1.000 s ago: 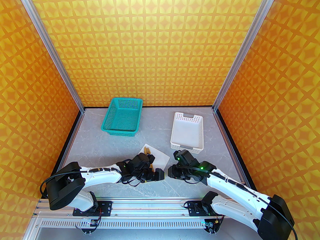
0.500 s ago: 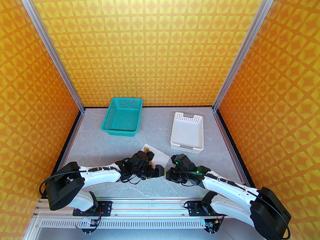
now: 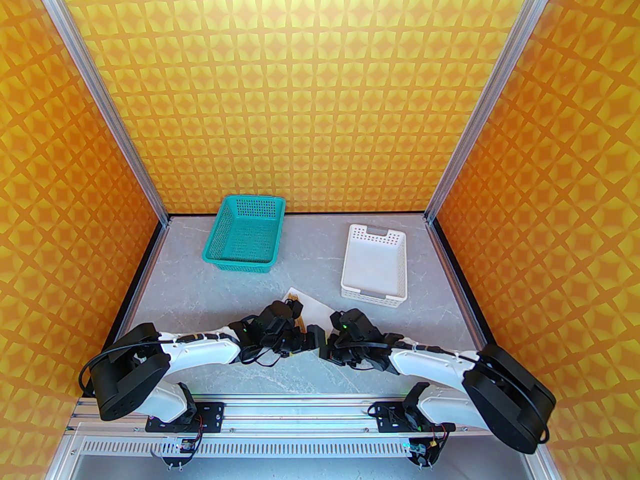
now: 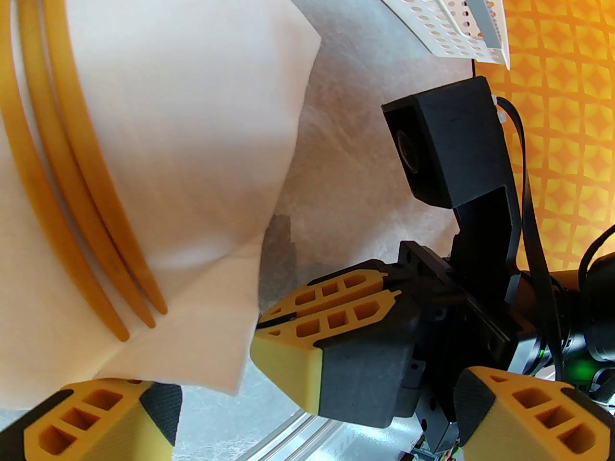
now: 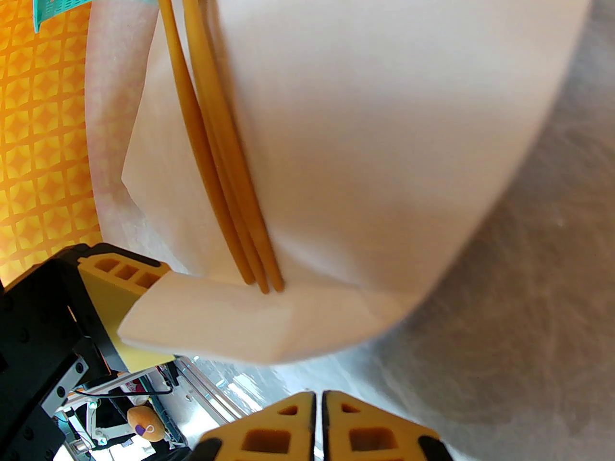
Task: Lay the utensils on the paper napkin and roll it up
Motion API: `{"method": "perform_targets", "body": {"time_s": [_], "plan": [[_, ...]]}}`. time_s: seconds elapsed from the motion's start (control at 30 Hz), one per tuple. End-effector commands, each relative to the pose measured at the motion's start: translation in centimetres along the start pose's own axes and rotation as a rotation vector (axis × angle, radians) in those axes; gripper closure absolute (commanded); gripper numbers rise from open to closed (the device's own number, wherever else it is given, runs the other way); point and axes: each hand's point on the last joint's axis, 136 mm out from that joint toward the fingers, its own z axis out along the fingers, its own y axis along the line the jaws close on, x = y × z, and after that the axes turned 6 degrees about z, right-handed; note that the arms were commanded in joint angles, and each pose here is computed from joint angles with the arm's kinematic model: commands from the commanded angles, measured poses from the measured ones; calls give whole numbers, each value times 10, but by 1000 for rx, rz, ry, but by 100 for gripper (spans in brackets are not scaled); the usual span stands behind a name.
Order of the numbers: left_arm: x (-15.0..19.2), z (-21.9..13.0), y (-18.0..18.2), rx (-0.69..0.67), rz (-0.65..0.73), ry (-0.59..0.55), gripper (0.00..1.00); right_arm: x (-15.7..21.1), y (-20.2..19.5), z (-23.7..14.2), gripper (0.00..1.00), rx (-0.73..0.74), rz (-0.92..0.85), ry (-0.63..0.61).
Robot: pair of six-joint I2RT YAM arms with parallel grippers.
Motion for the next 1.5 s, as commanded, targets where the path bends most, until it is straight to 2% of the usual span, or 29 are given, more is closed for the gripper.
{"method": "perform_targets", "body": {"time_s": [0.0, 0.4, 0.67, 0.8, 0.93, 1.03, 1.17, 1.27, 1.47], "plan": [[-6, -6, -1, 9, -12, -35, 1, -10, 19, 2, 88, -52, -6, -27], [-13, -25, 2, -3, 1, -66, 1, -33, 28, 8, 88, -36, -10, -108], [-21, -52, 22, -30, -23, -133, 1, -40, 27, 15, 88, -7, -20, -115], [-22, -61, 26, -36, -5, -149, 19, -42, 27, 18, 88, -1, -24, -116], [-20, -62, 33, -43, -2, -137, 45, -44, 24, 20, 88, 18, -26, -119], [-19, -57, 33, -21, 7, -120, 53, -44, 22, 21, 88, 25, -28, -118], [-17, -46, 31, 10, 15, -87, 72, -44, 21, 22, 88, 32, -31, -117], [-19, -40, 31, 17, 19, -73, 80, -45, 21, 23, 88, 34, -34, -116], [-17, -27, 35, 13, 8, -36, 86, -45, 20, 24, 89, 43, -38, -111]]}}
